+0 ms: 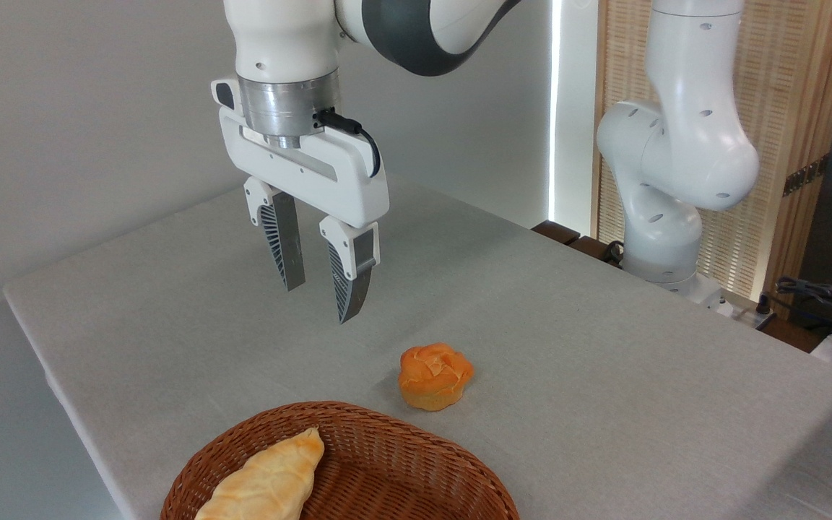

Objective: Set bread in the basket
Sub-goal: 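Move the open gripper toward the round orange bread roll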

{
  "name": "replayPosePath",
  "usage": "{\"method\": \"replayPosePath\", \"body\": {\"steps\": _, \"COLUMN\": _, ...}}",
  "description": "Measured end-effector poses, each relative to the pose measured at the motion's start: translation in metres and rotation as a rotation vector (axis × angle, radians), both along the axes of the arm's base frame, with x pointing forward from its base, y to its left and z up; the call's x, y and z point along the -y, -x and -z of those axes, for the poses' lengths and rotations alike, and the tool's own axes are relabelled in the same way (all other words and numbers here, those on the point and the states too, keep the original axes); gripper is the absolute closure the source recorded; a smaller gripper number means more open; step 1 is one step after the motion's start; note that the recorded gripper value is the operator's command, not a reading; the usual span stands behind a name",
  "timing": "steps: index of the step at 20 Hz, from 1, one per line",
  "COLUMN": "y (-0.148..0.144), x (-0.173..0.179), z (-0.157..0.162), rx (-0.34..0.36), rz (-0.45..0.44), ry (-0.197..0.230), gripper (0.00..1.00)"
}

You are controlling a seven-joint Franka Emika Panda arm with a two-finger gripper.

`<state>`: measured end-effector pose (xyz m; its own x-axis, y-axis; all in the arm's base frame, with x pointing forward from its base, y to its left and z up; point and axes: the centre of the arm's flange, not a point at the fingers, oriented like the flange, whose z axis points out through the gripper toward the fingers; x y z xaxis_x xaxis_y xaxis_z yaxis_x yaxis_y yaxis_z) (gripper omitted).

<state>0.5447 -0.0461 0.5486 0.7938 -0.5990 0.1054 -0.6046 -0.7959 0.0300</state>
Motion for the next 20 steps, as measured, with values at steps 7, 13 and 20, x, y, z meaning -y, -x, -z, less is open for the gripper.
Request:
{"method": "replayPosePath", "body": {"steps": 7, "y": -0.0004, "x": 0.0019, "z": -0.0025, "rx": 0.011, "rz": 0.068, "ry": -0.004, "gripper": 0.0}}
{"method": "replayPosePath", "body": {"steps": 13, "y": -0.0009, "x": 0.0027, "z": -0.0025, "rx": 0.015, "rz": 0.111, "ry": -0.008, "gripper": 0.0}}
{"method": "replayPosePath", "body": {"steps": 20, "y": -0.0024, "x": 0.0038, "z": 0.0022, "rx": 0.002, "rz": 0.08, "ry": -0.007, "gripper": 0.0}}
